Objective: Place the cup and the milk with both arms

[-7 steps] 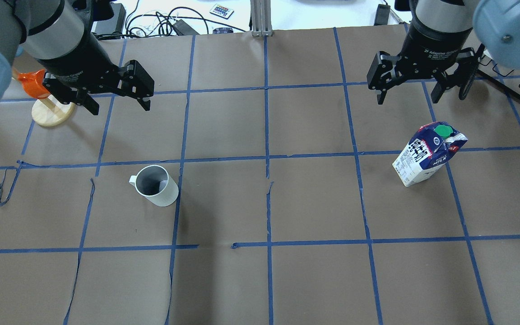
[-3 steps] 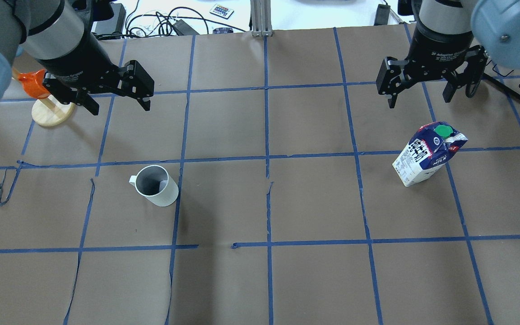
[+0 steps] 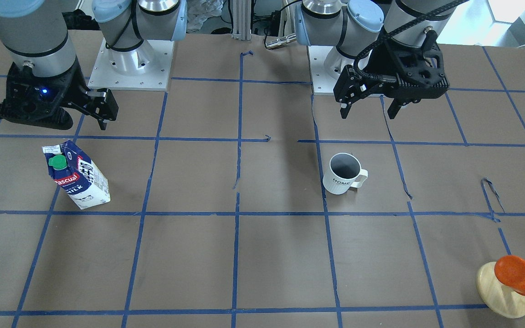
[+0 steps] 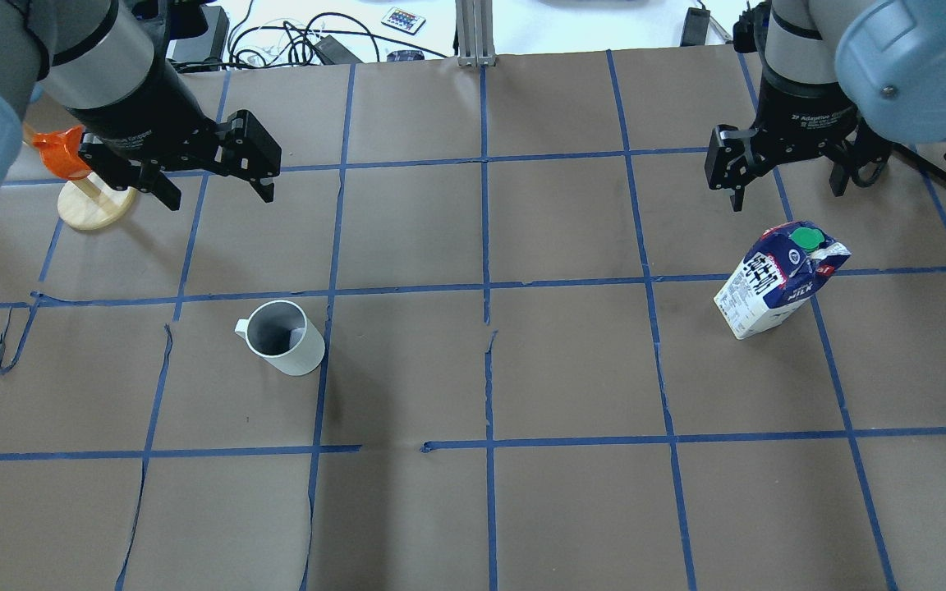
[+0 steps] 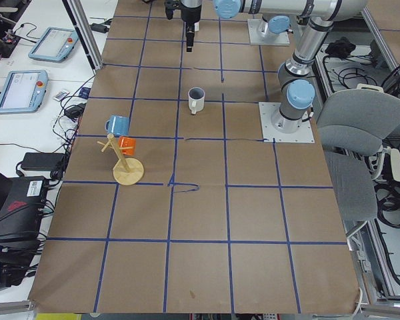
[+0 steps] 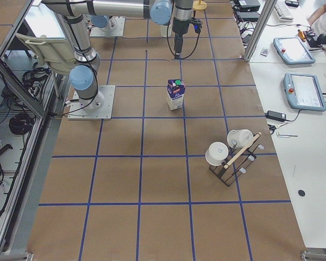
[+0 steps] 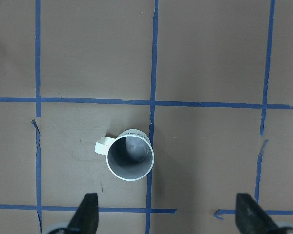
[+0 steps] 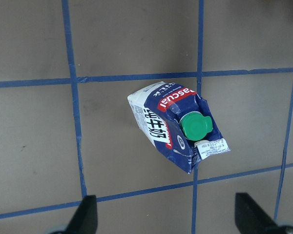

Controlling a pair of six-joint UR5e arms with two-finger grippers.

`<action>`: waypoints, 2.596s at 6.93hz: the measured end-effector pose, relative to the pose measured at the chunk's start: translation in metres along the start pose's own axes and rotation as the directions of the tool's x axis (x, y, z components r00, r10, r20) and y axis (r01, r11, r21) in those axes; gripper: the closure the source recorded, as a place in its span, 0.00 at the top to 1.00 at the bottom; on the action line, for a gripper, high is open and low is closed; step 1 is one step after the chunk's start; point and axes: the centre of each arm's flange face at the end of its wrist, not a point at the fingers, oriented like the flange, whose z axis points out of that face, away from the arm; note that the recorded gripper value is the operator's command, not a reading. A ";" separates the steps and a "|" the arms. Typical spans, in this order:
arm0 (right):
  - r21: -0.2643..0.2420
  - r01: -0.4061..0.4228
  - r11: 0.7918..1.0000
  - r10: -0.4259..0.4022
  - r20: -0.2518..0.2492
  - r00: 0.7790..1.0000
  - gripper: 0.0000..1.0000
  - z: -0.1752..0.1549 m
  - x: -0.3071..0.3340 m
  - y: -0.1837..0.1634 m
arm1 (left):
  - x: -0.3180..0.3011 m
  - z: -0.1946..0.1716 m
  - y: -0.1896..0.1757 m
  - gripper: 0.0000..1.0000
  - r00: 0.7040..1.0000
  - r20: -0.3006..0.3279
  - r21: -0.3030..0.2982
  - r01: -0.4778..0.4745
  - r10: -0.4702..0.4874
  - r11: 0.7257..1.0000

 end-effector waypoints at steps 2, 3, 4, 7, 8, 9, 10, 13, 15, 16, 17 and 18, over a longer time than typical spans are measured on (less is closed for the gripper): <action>-0.014 -0.007 1.000 0.007 -0.012 1.000 1.00 0.021 0.002 -0.010 | -0.001 0.001 -0.001 1.00 1.000 0.001 0.000 0.001 -0.001 1.000; -0.030 -0.018 0.999 0.019 0.002 1.000 1.00 0.031 0.011 -0.014 | -0.002 0.003 -0.003 1.00 1.000 0.001 -0.002 0.004 -0.004 1.000; -0.040 -0.018 0.999 0.019 0.034 0.999 1.00 0.044 0.027 -0.018 | -0.004 0.009 -0.005 1.00 1.000 0.001 -0.012 0.008 -0.008 1.000; -0.041 0.039 0.998 -0.035 0.105 0.994 0.99 0.076 0.060 -0.022 | -0.008 0.085 0.000 1.00 0.999 0.003 -0.097 0.034 -0.034 0.995; -0.038 0.044 0.998 -0.040 0.108 0.993 0.98 0.085 0.061 -0.021 | -0.007 0.123 0.002 1.00 0.999 0.006 -0.119 0.051 -0.051 0.992; -0.037 0.051 0.998 -0.047 0.109 0.993 0.96 0.094 0.061 -0.019 | -0.007 0.155 0.005 1.00 0.998 0.009 -0.145 0.059 -0.059 0.988; -0.043 0.057 0.997 -0.052 0.111 0.992 0.96 0.102 0.061 -0.017 | -0.005 0.180 0.008 1.00 0.998 0.011 -0.171 0.059 -0.058 0.984; -0.037 0.054 0.998 -0.050 0.112 0.992 0.96 0.120 0.059 -0.016 | 0.005 0.231 0.002 1.00 0.999 0.011 -0.182 0.037 -0.035 0.983; -0.021 0.049 0.999 -0.046 0.110 0.993 0.87 0.124 0.058 -0.018 | 0.009 0.253 0.002 0.86 1.000 0.012 -0.204 0.026 -0.024 0.979; -0.016 0.048 0.999 -0.046 0.109 0.993 0.80 0.128 0.057 -0.019 | 0.012 0.260 0.006 0.54 1.000 0.013 -0.215 0.019 -0.016 0.976; -0.012 0.046 0.999 -0.045 0.109 0.993 0.80 0.131 0.057 -0.019 | 0.010 0.264 0.007 0.09 1.000 0.029 -0.221 0.015 -0.009 0.975; -0.010 0.045 0.999 -0.044 0.108 0.993 0.81 0.132 0.056 -0.019 | 0.007 0.265 0.008 0.00 0.998 0.061 -0.224 0.014 -0.001 0.975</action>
